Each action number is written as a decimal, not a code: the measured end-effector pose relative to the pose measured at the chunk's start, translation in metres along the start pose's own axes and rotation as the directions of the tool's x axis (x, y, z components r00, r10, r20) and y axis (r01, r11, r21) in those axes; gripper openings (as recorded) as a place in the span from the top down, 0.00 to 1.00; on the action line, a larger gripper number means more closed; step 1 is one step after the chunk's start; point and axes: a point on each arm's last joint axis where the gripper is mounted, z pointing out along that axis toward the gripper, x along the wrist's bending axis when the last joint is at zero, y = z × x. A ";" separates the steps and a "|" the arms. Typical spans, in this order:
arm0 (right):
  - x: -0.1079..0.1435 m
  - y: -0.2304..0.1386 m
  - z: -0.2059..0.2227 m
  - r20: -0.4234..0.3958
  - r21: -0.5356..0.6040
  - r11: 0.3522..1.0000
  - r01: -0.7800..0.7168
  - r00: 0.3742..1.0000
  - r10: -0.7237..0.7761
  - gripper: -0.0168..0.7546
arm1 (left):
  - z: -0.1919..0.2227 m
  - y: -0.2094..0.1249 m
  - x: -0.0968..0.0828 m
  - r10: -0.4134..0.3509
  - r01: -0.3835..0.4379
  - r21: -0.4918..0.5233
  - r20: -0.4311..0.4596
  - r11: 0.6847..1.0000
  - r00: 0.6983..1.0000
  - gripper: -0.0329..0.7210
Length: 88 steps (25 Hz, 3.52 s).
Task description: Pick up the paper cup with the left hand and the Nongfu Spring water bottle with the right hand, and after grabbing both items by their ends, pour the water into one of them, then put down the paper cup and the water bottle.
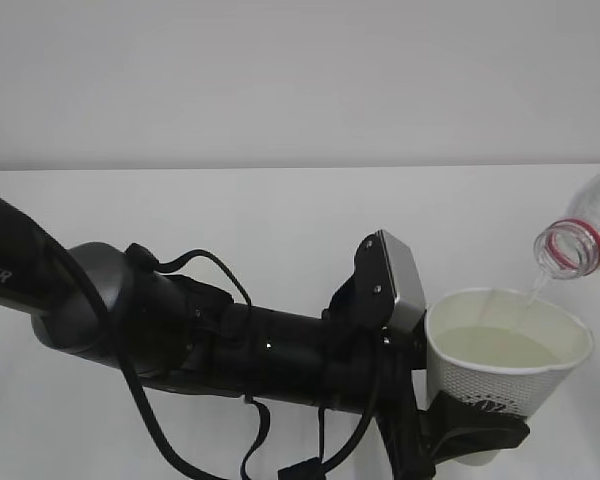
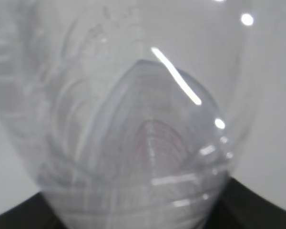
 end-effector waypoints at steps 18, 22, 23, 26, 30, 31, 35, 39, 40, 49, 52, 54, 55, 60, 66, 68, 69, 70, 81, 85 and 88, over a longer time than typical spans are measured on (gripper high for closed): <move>0.000 -0.002 0.000 0.003 0.018 0.972 -0.235 0.972 0.235 0.44 | 0.000 0.002 0.004 -0.033 0.032 -0.022 -0.045 0.999 0.998 0.28; 0.000 -0.003 0.000 0.006 0.028 0.952 -0.304 0.953 0.303 0.44 | 0.000 0.002 0.004 -0.033 0.032 -0.022 -0.045 0.999 0.998 0.28; 0.000 -0.003 0.000 0.008 0.030 0.943 -0.330 0.944 0.330 0.44 | 0.000 0.002 0.004 -0.033 0.032 -0.022 -0.045 0.999 0.998 0.28; 0.000 -0.004 0.000 0.013 0.037 0.899 -0.437 0.900 0.437 0.44 | 0.000 0.002 0.004 -0.033 0.032 -0.022 -0.045 0.999 0.998 0.28; 0.000 -0.005 0.000 0.027 0.046 0.794 -0.607 0.795 0.606 0.44 | 0.000 0.002 0.004 -0.033 0.032 -0.022 -0.045 0.999 0.998 0.28; 0.000 -0.005 0.000 0.030 0.047 0.767 -0.639 0.769 0.639 0.44 | 0.000 0.002 0.004 -0.033 0.032 -0.022 -0.045 0.999 0.998 0.28; 0.000 -0.006 0.000 0.045 0.050 0.661 -0.749 0.662 0.748 0.44 | 0.000 0.002 0.004 -0.033 0.032 -0.022 -0.045 0.999 0.998 0.28; 0.000 -0.007 0.000 0.064 0.051 0.555 -0.830 0.558 0.828 0.44 | 0.000 0.002 0.004 -0.033 0.032 -0.022 -0.045 0.999 0.998 0.28; 0.000 -0.008 0.000 0.074 0.048 0.523 -0.851 0.526 0.848 0.44 | 0.000 0.002 0.004 -0.033 0.032 -0.022 -0.045 0.999 0.998 0.28; -0.001 -0.013 -0.001 0.142 0.034 0.286 -0.958 0.288 0.947 0.44 | 0.000 0.002 0.005 -0.037 0.036 -0.025 -0.050 0.999 0.998 0.28; -0.001 -0.015 -0.001 0.156 0.033 0.222 -0.974 0.225 0.962 0.44 | 0.000 0.002 0.005 -0.037 0.036 -0.025 -0.050 0.999 0.998 0.28; -0.001 -0.016 -0.001 0.170 0.030 0.161 -0.987 0.163 0.972 0.44 | 0.000 0.002 0.005 -0.039 0.037 -0.026 -0.052 0.999 0.998 0.28; -0.001 -0.017 -0.001 0.178 0.025 0.135 -0.990 0.138 0.974 0.44 | 0.000 0.002 0.005 -0.040 0.039 -0.027 -0.053 0.999 0.998 0.28; -0.001 -0.018 -0.001 0.191 0.016 0.089 -0.996 0.090 0.977 0.44 | 0.000 0.003 0.007 -0.059 0.056 -0.043 -0.075 0.998 0.995 0.28; 0.001 -0.019 0.003 0.207 0.022 0.084 -0.996 0.087 0.974 0.44 | -0.001 0.004 0.008 -0.063 0.059 -0.045 -0.081 0.997 0.995 0.28; 0.003 -0.021 0.008 0.228 0.023 0.073 -0.997 0.077 0.971 0.44 | -0.001 0.004 0.008 -0.063 0.059 -0.045 -0.081 0.997 0.995 0.28; 0.004 -0.022 0.009 0.237 0.020 0.068 -0.997 0.071 0.969 0.44 | -0.001 0.004 0.008 -0.063 0.059 -0.045 -0.081 0.997 0.995 0.28; 0.005 -0.023 0.011 0.247 0.017 0.059 -0.998 0.061 0.967 0.44 | -0.001 0.004 0.008 -0.063 0.059 -0.045 -0.081 0.997 0.995 0.28; 0.024 -0.023 0.034 0.257 0.079 -0.033 -0.996 -0.011 0.966 0.44 | -0.001 0.004 0.008 -0.064 0.060 -0.047 -0.082 0.997 0.995 0.28; 0.032 -0.022 0.043 0.252 0.105 -0.048 -0.993 -0.021 0.968 0.44 | -0.001 0.004 0.008 -0.066 0.062 -0.049 -0.085 0.997 0.994 0.28; 0.038 -0.022 0.048 0.258 0.119 -0.061 -0.991 -0.029 0.966 0.44 | -0.001 0.004 0.008 -0.068 0.063 -0.049 -0.086 0.997 0.994 0.28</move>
